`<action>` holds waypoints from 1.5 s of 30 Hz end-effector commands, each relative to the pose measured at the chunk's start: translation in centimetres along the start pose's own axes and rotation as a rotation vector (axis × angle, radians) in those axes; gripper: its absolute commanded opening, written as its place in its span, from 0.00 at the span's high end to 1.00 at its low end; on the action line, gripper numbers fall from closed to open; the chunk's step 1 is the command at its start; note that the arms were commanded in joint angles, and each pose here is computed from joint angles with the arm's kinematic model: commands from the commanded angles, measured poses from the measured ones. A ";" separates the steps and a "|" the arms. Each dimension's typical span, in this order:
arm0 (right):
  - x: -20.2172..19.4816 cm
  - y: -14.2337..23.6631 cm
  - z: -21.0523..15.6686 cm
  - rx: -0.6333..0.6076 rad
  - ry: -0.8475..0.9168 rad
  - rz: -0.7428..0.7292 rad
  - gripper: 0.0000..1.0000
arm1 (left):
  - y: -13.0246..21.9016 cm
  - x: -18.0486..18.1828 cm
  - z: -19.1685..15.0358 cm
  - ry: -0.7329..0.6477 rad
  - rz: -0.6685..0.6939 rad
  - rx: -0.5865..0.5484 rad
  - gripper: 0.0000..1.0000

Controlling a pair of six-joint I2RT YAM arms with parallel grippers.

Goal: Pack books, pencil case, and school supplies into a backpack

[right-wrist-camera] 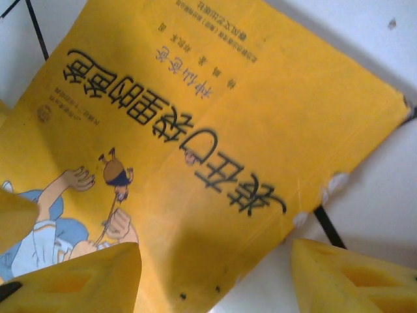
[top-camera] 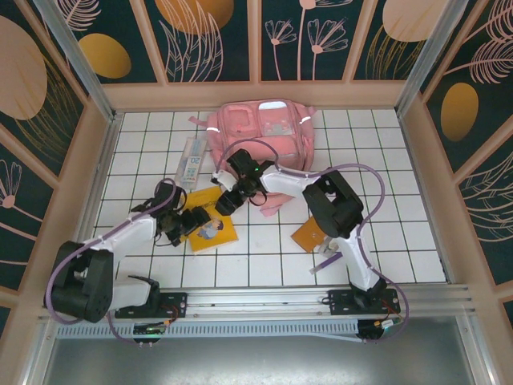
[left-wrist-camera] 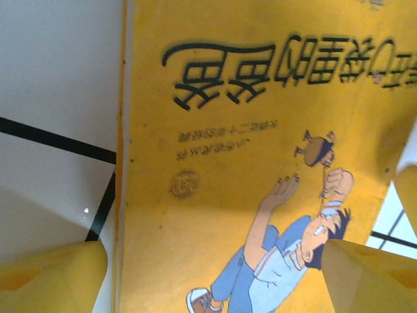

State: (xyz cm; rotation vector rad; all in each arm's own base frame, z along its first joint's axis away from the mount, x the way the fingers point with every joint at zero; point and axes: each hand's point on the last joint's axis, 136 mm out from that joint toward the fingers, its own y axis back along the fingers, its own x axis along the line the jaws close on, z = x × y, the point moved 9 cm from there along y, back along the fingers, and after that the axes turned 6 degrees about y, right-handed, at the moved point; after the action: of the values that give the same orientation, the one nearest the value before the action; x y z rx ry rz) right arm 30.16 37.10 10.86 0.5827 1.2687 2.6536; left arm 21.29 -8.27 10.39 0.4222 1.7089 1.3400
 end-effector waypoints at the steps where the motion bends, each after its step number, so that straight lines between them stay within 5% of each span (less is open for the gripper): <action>1: 0.3 2.0 -0.5 0.011 -0.042 -0.054 0.36 | -1.6 1.2 0.1 -0.021 0.125 0.034 0.17; 5: 0.3 0.9 -2.1 0.070 -0.096 -0.013 0.39 | -2.3 0.5 0.5 -0.048 0.077 0.041 0.31; 10: 0.5 -1.8 -2.7 0.139 -0.146 0.094 0.47 | -3.5 -0.4 -0.7 -0.063 -0.109 0.199 0.40; 23: -0.3 -1.0 0.4 0.109 -0.358 0.427 0.41 | -5.8 4.9 -2.1 0.176 -0.096 0.268 0.81; 30: -0.6 -1.1 1.0 0.130 -0.484 0.527 0.40 | -5.8 5.2 -2.2 0.166 -0.118 0.289 0.83; 32: -0.6 -0.9 1.2 0.118 -0.477 0.528 0.49 | -5.7 5.0 -2.1 0.157 -0.126 0.280 0.82; 35: -0.3 0.0 2.1 0.073 -0.434 0.541 0.75 | -4.9 4.0 -1.6 0.113 -0.169 0.245 0.71; 38: 0.1 2.2 3.5 -0.006 -0.378 0.518 0.87 | -2.6 2.0 0.0 -0.006 -0.189 0.126 0.61; 41: -0.1 6.0 4.8 -0.141 -0.345 0.456 0.96 | 1.4 -1.1 1.7 -0.197 -0.267 -0.054 0.37; 45: -2.9 13.3 4.9 -0.379 -0.372 0.338 1.00 | 7.1 -4.9 2.1 -0.487 -0.495 -0.318 0.36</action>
State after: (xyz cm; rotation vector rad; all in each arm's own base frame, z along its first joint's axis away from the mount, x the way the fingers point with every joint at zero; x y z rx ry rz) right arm 31.69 34.85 14.56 1.4849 1.0190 2.5984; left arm 23.04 -7.93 14.48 0.1634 1.4128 1.0482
